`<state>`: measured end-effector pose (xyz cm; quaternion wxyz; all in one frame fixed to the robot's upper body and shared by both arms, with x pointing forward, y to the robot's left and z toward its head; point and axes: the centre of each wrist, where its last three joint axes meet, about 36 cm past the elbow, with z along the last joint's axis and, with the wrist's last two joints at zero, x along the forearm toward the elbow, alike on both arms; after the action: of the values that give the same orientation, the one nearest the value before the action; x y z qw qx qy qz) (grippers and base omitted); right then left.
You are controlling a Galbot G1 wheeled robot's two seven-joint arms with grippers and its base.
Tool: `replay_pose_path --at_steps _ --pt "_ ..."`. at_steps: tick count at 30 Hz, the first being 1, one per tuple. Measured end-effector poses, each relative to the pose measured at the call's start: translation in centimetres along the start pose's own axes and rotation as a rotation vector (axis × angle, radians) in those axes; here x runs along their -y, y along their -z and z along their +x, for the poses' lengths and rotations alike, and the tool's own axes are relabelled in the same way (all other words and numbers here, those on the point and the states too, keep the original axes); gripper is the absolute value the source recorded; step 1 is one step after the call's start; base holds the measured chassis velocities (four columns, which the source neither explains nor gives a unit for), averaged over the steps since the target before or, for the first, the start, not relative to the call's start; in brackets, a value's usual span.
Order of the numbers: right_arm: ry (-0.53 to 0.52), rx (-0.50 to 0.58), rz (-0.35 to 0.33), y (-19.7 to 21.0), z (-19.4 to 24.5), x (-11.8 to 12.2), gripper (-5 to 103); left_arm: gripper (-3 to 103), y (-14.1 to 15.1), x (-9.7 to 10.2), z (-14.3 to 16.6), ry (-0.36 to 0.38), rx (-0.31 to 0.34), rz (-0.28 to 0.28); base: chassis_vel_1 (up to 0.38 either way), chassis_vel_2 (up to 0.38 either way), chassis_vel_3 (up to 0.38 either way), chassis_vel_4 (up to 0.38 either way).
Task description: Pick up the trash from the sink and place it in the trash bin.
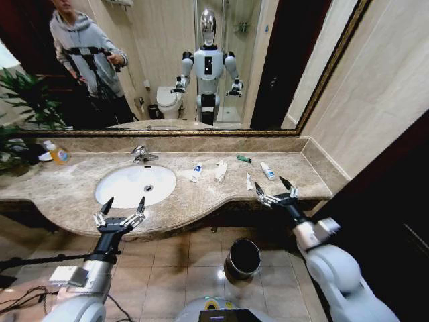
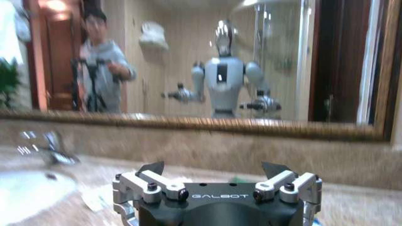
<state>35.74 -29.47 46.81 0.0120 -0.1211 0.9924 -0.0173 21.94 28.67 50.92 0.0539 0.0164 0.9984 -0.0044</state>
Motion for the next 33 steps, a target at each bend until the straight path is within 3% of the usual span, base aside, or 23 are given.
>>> replay_pose_path --at_steps 2,10,16,27,33 --pt "-0.012 -0.022 0.016 -1.5 -3.4 1.6 100 100 0.0 0.0 0.0 0.000 0.000 0.000 0.000 0.000 0.000 0.000" --pt "-0.077 -0.068 0.034 -4.3 -9.9 6.5 100 100 0.0 0.0 0.0 0.000 0.000 0.000 0.000 0.000 0.000 0.000" --pt "-0.097 -0.107 0.034 -6.9 -12.8 7.3 100 100 0.0 0.0 0.0 0.000 0.000 0.000 0.000 0.000 0.000 0.000" --pt "-0.147 -0.124 0.061 -8.4 -15.1 9.3 100 100 0.0 0.0 0.0 0.000 0.000 0.000 0.000 0.000 0.000 0.000" --pt "-0.175 -0.163 0.038 -8.4 -15.6 9.8 100 100 0.0 0.0 0.0 0.000 0.000 0.000 0.000 0.000 0.000 0.000"
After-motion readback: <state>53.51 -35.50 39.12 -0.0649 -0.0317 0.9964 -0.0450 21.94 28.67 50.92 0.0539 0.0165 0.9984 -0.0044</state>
